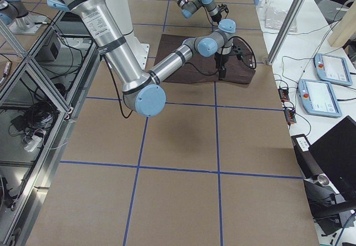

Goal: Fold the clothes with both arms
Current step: 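Grasp the other sleeve with the left gripper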

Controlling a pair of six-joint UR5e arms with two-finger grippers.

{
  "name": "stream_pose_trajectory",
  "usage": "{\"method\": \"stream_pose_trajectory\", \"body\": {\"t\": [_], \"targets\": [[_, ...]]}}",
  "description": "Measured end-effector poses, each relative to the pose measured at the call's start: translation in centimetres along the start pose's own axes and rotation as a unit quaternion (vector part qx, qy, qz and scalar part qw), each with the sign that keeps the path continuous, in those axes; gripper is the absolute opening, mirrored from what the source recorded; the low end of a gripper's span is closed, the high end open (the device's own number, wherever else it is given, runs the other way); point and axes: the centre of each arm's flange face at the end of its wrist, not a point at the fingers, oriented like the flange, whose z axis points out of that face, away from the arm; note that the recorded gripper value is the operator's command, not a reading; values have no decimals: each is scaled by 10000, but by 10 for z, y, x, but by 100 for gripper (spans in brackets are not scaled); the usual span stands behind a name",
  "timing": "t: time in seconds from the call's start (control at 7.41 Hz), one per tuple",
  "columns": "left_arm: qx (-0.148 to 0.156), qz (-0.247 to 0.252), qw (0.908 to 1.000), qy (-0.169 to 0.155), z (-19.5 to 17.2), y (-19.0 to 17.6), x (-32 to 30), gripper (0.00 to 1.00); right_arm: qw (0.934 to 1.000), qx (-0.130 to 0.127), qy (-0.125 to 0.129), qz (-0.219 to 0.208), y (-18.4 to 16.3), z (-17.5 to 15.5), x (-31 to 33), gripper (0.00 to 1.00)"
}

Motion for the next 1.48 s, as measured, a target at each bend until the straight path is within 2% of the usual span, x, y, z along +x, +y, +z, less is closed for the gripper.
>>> {"method": "stream_pose_trajectory", "body": {"t": [0.13,0.67,1.08,1.35,1.48], "targets": [[-5,4,10000,9,0,0,2,0,10000,-5,11,6,0,1,1,100],[-72,-6,9999,133,-15,-8,35,0,10000,-13,33,24,-2,3,4,100],[-318,-353,9984,295,-51,-31,150,0,10000,-9,32,31,-2,2,5,100],[-480,-706,9960,282,-42,-21,219,0,10000,-16,42,42,-2,3,6,100],[-537,-743,9953,298,-40,-12,235,23,10000,-25,53,52,-1,5,8,100]]}}
